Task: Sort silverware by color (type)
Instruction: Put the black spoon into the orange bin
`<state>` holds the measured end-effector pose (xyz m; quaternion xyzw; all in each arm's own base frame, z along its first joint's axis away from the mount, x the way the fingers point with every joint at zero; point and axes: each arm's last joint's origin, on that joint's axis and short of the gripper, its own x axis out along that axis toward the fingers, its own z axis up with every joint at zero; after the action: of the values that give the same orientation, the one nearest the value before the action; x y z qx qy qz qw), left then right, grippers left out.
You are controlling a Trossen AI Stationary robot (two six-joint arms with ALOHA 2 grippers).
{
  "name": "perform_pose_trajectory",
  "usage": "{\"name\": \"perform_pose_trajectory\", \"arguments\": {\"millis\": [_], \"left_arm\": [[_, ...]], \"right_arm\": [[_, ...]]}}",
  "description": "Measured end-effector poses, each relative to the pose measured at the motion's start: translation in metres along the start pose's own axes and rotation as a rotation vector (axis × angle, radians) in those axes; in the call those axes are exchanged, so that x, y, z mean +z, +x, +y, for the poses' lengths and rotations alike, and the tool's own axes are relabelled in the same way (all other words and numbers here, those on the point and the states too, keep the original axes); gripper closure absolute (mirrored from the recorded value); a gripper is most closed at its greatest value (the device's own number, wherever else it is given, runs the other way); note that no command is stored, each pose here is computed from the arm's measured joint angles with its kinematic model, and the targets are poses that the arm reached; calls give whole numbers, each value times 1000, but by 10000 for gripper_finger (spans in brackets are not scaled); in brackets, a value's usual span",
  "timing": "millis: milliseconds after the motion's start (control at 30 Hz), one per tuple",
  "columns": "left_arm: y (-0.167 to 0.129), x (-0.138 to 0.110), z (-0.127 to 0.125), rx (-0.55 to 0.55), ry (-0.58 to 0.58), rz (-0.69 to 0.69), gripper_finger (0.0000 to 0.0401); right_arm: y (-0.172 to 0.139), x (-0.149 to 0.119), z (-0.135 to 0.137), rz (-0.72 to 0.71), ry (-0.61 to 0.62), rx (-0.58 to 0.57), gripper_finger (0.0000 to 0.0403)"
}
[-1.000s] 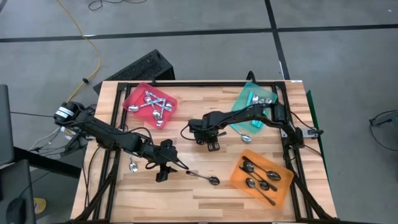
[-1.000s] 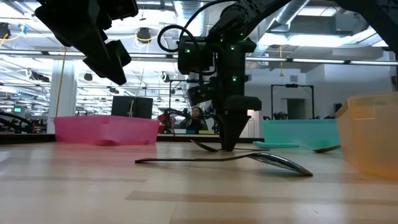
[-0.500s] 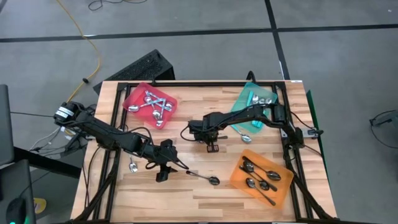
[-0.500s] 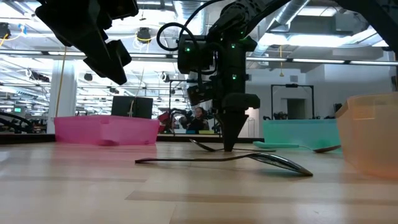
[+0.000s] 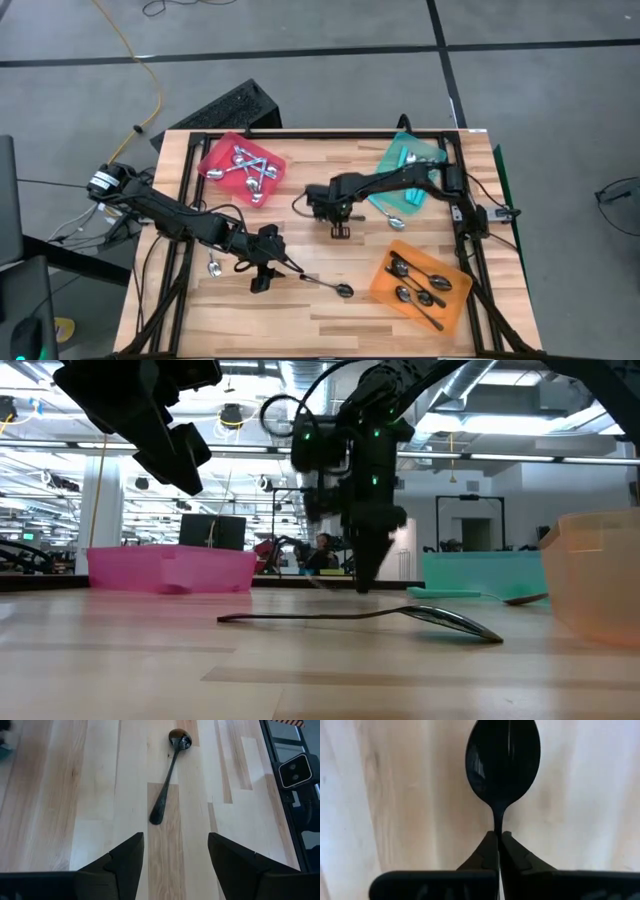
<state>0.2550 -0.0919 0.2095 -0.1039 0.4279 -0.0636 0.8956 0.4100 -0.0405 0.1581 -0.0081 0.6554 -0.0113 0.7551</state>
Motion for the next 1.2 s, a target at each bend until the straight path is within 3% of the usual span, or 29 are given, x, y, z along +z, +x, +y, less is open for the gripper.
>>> {"name": "perform_pose_trajectory", "arguments": {"millis": [233, 700, 1200], "left_arm": [[0, 0, 0, 0, 8, 0, 195], [-1, 1, 0, -2, 26, -6, 195], [-12, 3, 2, 50, 72, -49, 195]], "right_arm": [[-34, -6, -22, -63, 89, -19, 384], [-91, -34, -67, -119, 384, -52, 385], [-148, -85, -79, -13, 459, -59, 385]]}}
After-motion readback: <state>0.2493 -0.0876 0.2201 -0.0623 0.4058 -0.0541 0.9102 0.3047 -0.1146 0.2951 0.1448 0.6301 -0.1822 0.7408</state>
